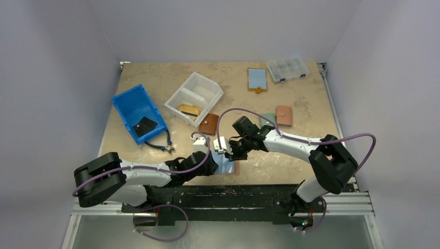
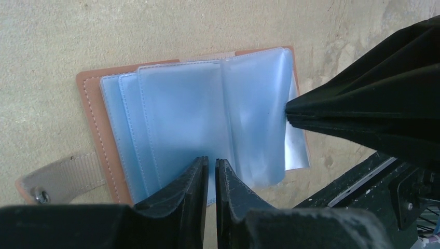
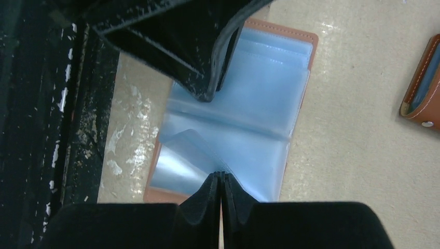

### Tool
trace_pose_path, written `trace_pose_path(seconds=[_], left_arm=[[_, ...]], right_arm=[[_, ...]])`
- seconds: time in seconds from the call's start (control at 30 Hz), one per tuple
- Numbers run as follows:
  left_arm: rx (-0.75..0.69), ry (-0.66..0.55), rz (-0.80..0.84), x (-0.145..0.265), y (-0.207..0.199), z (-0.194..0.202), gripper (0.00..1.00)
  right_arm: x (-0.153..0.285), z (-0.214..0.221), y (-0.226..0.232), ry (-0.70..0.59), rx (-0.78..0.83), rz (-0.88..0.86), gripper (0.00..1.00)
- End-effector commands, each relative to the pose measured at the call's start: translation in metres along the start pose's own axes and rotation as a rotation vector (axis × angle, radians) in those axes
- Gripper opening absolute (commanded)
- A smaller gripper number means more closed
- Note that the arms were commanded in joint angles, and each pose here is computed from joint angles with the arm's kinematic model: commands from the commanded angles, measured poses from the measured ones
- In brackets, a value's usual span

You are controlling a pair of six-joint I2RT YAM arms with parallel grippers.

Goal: Take the credit cards out of the card holder
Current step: Adjust the card holder at the center of the board.

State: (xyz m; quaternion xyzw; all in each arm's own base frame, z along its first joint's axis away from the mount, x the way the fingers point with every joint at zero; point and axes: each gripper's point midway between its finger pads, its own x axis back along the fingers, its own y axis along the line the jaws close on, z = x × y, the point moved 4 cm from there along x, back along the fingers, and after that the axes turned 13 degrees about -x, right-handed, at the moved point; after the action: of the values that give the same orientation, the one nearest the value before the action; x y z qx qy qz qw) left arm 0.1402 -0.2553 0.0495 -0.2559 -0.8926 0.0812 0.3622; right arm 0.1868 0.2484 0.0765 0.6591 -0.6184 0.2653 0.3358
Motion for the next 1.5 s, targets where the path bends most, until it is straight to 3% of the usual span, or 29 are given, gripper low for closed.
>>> trace_pose_path(seconds=[0.0,0.23,0.5,0.63,0.77,0.93,1.2,1.47], left_arm=[[0.012,0.007,0.004,-0.005,-0.002,0.001,0.16],[0.017,0.003,0.003,-0.005,-0.005,-0.003,0.19],[0.044,-0.073,-0.015,0.020,-0.003,-0.028,0.45],[0.039,-0.089,-0.036,0.035,0.005,-0.032,0.52],[0.023,-0.069,-0.085,0.044,0.020,-0.024,0.54],[0.024,-0.041,-0.122,0.049,0.033,-0.013,0.54],[0.033,-0.026,-0.098,0.046,0.031,-0.006,0.57],[0.062,-0.032,-0.033,0.037,0.022,-0.002,0.60]], right_arm=[[-0.002,-0.028,0.005,-0.101,-0.007,-0.012,0.12],[-0.003,-0.047,0.012,-0.150,-0.045,-0.075,0.15],[0.022,-0.048,0.013,-0.141,-0.017,-0.157,0.26],[0.030,-0.043,0.012,-0.139,-0.004,-0.170,0.27],[0.033,-0.031,0.007,-0.088,0.000,-0.150,0.28],[0.031,-0.001,-0.001,0.065,0.020,-0.097,0.26],[0.019,0.019,0.000,0.170,-0.006,-0.124,0.22],[0.007,0.009,-0.004,0.109,-0.054,-0.086,0.25]])
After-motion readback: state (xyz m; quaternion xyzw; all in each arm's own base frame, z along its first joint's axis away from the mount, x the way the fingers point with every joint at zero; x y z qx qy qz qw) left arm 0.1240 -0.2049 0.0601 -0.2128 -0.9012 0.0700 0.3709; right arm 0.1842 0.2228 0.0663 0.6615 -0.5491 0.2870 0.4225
